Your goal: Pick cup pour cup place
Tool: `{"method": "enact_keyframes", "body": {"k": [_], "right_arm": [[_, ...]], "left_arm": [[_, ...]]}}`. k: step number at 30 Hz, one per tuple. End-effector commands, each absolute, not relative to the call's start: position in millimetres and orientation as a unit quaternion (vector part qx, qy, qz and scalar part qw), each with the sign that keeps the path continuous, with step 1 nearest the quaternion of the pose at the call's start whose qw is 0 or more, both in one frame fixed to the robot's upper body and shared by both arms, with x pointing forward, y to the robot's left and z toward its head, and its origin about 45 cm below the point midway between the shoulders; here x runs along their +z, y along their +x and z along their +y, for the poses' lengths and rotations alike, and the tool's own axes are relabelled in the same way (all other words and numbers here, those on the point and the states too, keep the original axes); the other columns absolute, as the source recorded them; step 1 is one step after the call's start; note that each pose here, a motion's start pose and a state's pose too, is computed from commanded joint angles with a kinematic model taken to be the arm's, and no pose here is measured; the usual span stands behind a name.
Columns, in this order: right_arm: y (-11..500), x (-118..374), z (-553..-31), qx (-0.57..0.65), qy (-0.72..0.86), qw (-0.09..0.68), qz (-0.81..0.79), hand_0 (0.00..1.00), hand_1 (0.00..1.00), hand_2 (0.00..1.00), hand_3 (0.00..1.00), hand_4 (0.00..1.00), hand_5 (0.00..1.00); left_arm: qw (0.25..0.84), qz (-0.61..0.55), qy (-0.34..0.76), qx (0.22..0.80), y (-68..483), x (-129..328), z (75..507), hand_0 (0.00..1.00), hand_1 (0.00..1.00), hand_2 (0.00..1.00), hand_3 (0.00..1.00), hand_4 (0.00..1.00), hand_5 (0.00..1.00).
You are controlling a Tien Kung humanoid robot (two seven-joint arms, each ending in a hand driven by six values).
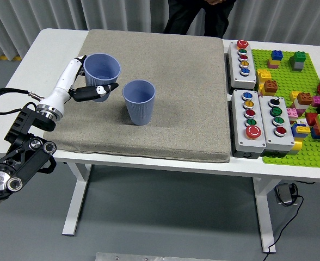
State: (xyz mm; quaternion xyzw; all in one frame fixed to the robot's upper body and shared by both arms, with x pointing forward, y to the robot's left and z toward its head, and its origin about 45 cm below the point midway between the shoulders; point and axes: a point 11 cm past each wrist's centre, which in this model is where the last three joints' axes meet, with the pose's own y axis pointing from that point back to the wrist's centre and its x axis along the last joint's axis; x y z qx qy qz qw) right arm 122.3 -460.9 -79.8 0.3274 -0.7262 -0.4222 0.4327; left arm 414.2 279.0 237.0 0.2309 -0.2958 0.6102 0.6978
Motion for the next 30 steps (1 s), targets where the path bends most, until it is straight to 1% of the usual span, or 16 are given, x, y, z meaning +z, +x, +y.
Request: {"method": "enact_keyframes", "body": {"k": [5,6,17,30], "right_arm": [[124,-79,-461,-0.421,0.328,0.431,-0.727,0.698,0.632,0.587,0.591,0.002,0.232],[124,-79,-461,-0.421,0.328,0.431,-0.728,0.697,0.632,0.587,0.591,0.002,0.232],[126,-78,-462,-0.42,0.328,0.43,-0.729,0.698,0.632,0.587,0.591,0.002,0.231],[128,-77,-463,-0.419,0.327,0.427,-0.731,0.698,0.632,0.587,0.591,0.002,0.227]], "left_arm": [[0.684,-0.341,0.259,0.59,419,250,276,0.505,0.444,0.474,0.469,0.837,0.247],[0.681,-0.352,0.266,0.584,419,253,275,0.503,0.444,0.475,0.469,0.825,0.234],[0.638,-0.47,0.33,0.512,419,278,258,0.496,0.443,0.471,0.469,0.822,0.232],[0.601,-0.537,0.372,0.46,424,291,253,0.49,0.443,0.465,0.465,0.808,0.218]]}}
